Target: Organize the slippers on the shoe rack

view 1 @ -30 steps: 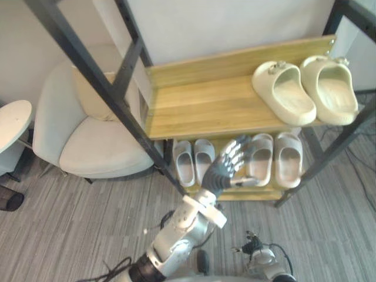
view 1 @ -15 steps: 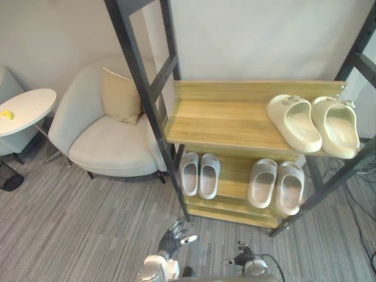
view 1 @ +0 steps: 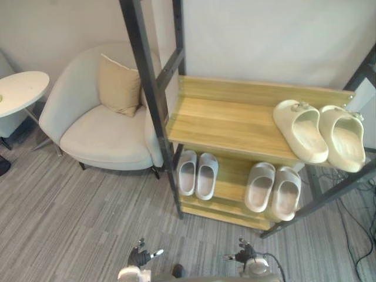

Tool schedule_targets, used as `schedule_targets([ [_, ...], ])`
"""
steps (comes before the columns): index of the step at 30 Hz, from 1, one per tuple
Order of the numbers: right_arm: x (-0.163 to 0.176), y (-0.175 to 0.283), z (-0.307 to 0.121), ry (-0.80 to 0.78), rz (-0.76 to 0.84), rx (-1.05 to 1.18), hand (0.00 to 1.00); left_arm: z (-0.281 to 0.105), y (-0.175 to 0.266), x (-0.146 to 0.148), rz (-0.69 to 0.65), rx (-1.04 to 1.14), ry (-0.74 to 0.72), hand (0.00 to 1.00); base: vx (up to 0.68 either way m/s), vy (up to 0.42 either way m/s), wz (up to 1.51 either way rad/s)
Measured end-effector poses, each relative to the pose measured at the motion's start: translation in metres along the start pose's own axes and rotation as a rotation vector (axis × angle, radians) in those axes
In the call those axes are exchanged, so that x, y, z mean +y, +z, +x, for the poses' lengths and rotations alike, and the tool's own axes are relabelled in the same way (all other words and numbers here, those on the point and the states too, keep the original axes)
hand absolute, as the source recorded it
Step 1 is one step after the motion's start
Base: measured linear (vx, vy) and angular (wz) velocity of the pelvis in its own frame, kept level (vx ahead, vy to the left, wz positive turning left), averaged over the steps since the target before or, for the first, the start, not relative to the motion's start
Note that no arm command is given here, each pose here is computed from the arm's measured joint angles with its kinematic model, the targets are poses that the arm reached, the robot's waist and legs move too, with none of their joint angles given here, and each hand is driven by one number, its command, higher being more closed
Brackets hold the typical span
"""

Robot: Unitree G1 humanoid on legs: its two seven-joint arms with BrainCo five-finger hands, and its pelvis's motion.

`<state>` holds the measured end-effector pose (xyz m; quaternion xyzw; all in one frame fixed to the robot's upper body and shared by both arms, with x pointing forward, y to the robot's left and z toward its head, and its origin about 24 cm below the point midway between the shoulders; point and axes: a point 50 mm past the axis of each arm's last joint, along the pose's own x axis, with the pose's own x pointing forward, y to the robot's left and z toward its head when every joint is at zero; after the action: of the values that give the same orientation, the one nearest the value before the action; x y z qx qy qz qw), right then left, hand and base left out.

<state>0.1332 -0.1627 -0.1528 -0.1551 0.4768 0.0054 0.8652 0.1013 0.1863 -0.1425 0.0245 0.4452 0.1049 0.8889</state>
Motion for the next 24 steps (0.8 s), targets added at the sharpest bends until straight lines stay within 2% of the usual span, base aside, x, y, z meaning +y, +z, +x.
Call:
schedule_targets([
  [8,-0.003,-0.002,0.000,-0.007,0.018,0.008,0.00,0.001,-0.002,0.000,-0.038,0.017,0.034,0.00,0.00,0.015,0.19],
  [13,-0.013,0.017,0.006,-0.041,0.054,-0.034,0.00,0.011,0.023,-0.006,-0.039,-0.048,0.021,0.00,-0.05,0.069,1.16],
  [15,-0.026,0.024,0.009,-0.070,0.041,-0.046,0.00,0.011,0.023,-0.012,-0.104,-0.040,0.026,0.00,-0.14,0.086,0.42],
  [24,-0.037,0.009,0.009,-0.092,0.047,0.015,0.00,0.015,0.021,-0.002,-0.191,0.003,0.119,0.00,0.02,0.091,0.92],
])
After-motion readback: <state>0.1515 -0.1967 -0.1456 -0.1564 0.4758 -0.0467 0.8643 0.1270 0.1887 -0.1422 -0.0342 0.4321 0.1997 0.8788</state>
